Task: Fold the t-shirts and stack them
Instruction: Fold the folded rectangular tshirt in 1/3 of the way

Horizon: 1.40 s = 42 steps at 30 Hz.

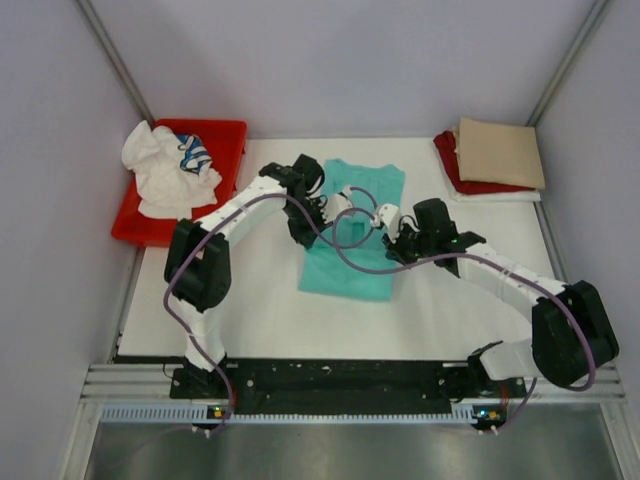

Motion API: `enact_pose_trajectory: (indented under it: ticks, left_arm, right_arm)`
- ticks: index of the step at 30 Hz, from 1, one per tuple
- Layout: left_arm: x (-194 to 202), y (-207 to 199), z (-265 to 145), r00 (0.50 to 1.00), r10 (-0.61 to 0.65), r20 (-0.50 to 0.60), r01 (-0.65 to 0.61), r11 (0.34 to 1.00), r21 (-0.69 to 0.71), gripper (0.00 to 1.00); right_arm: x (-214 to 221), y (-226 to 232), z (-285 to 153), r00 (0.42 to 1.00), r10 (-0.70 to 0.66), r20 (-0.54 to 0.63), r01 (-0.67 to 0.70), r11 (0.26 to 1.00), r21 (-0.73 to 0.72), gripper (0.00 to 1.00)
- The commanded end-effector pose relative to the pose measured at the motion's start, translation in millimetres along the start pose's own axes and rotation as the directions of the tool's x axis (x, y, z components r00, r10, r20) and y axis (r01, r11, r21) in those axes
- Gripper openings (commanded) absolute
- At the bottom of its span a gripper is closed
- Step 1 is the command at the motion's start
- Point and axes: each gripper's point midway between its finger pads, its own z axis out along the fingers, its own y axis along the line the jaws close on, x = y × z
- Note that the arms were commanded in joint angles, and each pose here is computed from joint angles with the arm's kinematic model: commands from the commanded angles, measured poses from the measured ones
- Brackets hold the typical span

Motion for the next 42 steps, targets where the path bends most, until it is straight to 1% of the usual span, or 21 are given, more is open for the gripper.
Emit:
enact_pose_trajectory:
  ticks: [1,4,6,11,15,17,21,27,30,31,33,34,35,36,37,38,40,41,42]
  left_arm:
    - [-14.7,35.1,0.2,0.998,-0.069,-0.006,0.069,0.997,-0.041,0.00]
    - [-20.1,61.3,3.2,0.996,-0.092,-0.015,0.091,0.992,-0.090,0.00]
    - [-19.3,71.9,11.1,0.994,-0.103,-0.030,0.100,0.990,-0.101,0.00]
    - [-14.1,84.8,21.5,0.990,-0.127,-0.060,0.118,0.984,-0.131,0.00]
    - [-18.3,98.4,22.1,0.988,-0.147,-0.040,0.137,0.973,-0.185,0.00]
    - [-22.7,106.4,20.8,0.988,-0.154,-0.017,0.147,0.965,-0.219,0.00]
    - [-23.6,118.9,21.4,0.985,-0.171,-0.004,0.163,0.949,-0.270,0.00]
    - [-22.8,122.5,34.5,0.984,-0.180,-0.004,0.173,0.951,-0.255,0.00]
    - [-23.0,130.6,38.5,0.984,-0.177,-0.004,0.168,0.945,-0.280,0.00]
    - [-24.5,133.9,38.9,0.985,-0.175,0.001,0.168,0.942,-0.291,0.01]
    - [-30.8,140.8,37.4,0.985,-0.170,0.027,0.169,0.934,-0.313,0.09]
    - [-34.8,147.1,36.9,0.984,-0.172,0.049,0.178,0.926,-0.334,0.15]
    - [-41.5,154.2,34.4,0.984,-0.164,0.076,0.181,0.914,-0.363,0.20]
    - [-50.4,164.5,29.2,0.981,-0.158,0.112,0.190,0.894,-0.405,0.24]
    - [-61.8,180.0,18.0,0.976,-0.150,0.159,0.209,0.858,-0.469,0.27]
    - [-71.7,193.4,3.6,0.970,-0.142,0.198,0.228,0.819,-0.527,0.32]
    - [-89.5,209.9,-19.6,0.959,-0.115,0.261,0.252,0.768,-0.588,0.40]
    - [-95.1,213.2,-28.9,0.955,-0.105,0.277,0.257,0.757,-0.600,0.43]
    - [-96.3,212.4,-32.6,0.956,-0.103,0.276,0.255,0.761,-0.597,0.43]
  right_arm:
    - [-35.5,-54.1,10.6,0.990,0.038,0.139,-0.053,0.993,0.108,0.00]
    - [-29.1,-67.7,24.2,0.992,0.071,0.105,-0.082,0.991,0.104,0.00]
    - [-24.2,-75.2,29.1,0.993,0.093,0.078,-0.102,0.987,0.121,0.00]
    - [-28.5,-84.4,35.2,0.992,0.100,0.075,-0.109,0.986,0.128,0.00]
    - [-18.9,-95.6,41.4,0.988,0.152,0.032,-0.155,0.976,0.150,0.00]
    - [-19.0,-96.8,43.7,0.987,0.155,0.032,-0.158,0.977,0.146,0.00]
    - [-21.3,-104.7,51.1,0.983,0.181,0.032,-0.183,0.972,0.145,0.00]
    - [-11.4,-123.3,58.4,0.965,0.260,0.020,-0.259,0.949,0.180,0.00]
    - [-6.7,-126.4,63.5,0.964,0.265,0.004,-0.262,0.948,0.181,0.00]
    - [-4.8,-128.4,65.0,0.963,0.271,-0.003,-0.265,0.945,0.190,0.00]
    - [0.6,-136.3,66.3,0.955,0.296,-0.012,-0.286,0.932,0.224,0.00]
    - [2.1,-143.1,66.5,0.949,0.316,-0.014,-0.303,0.919,0.253,0.08]
    - [6.5,-149.7,67.2,0.940,0.341,-0.021,-0.322,0.903,0.283,0.23]
    - [8.4,-158.2,66.1,0.933,0.359,-0.018,-0.336,0.889,0.311,0.35]
    - [10.3,-167.2,64.1,0.927,0.375,-0.011,-0.351,0.877,0.329,0.42]
    - [10.6,-175.4,61.0,0.924,0.383,-0.001,-0.359,0.867,0.345,0.47]
    - [5.3,-193.2,49.5,0.911,0.410,0.048,-0.396,0.837,0.377,0.50]
    - [-0.1,-196.9,41.9,0.906,0.416,0.075,-0.413,0.832,0.371,0.50]
    - [-5.6,-196.0,35.7,0.910,0.405,0.093,-0.410,0.839,0.357,0.51]
